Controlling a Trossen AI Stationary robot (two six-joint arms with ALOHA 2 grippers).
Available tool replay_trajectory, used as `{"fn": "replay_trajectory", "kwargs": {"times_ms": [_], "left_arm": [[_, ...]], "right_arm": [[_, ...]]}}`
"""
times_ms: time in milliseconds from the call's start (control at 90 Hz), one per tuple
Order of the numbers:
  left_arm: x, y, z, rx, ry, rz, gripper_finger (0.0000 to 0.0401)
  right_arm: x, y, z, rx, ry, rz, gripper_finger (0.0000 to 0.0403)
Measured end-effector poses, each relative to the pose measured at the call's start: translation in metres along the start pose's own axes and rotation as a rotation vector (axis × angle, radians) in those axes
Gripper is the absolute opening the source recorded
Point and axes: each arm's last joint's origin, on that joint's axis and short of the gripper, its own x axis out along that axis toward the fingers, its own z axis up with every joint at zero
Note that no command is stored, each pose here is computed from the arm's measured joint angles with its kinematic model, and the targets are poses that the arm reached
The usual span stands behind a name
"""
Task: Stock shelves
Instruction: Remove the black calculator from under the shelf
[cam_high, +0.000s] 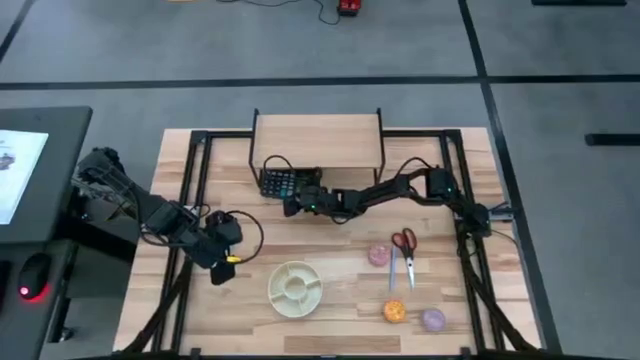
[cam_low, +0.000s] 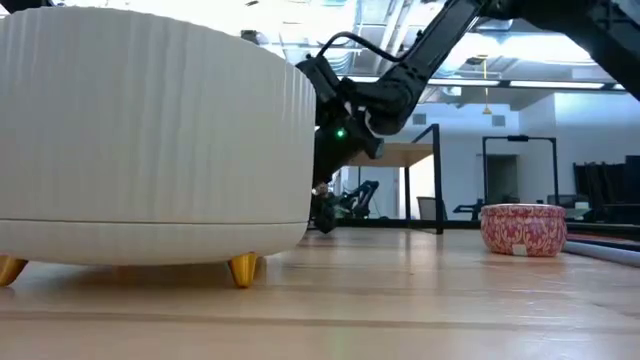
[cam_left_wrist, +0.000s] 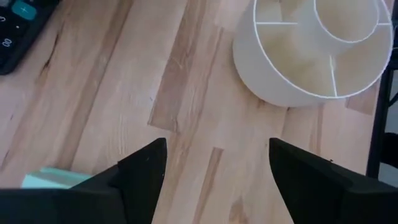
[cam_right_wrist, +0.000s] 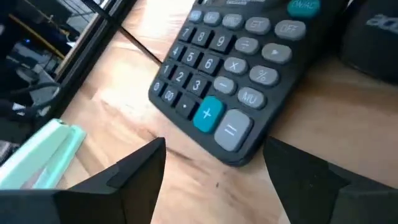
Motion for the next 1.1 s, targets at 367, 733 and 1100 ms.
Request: {"fn": "replay_trajectory", "kwargs": {"times_ms": [367, 733, 1100], "left_arm": [[0.000, 0.000, 0.000, -0.020, 0.000, -0.001, 0.0257], [0.000, -0.001, 0.000, -0.053, 0.018, -0.016, 0.0257], [0.000, -0.001, -0.001, -0.042, 0.019, -0.019, 0.0257]], "right_arm": [[0.001, 0.003, 0.002, 0.008, 0.079, 0.100, 0.0260], [-0.008, 0.024, 0.013, 0.009, 0.031, 0.089, 0.0255], [-0.005, 0.045, 0.034, -0.383, -0.044, -0.065, 0.0019]]}}
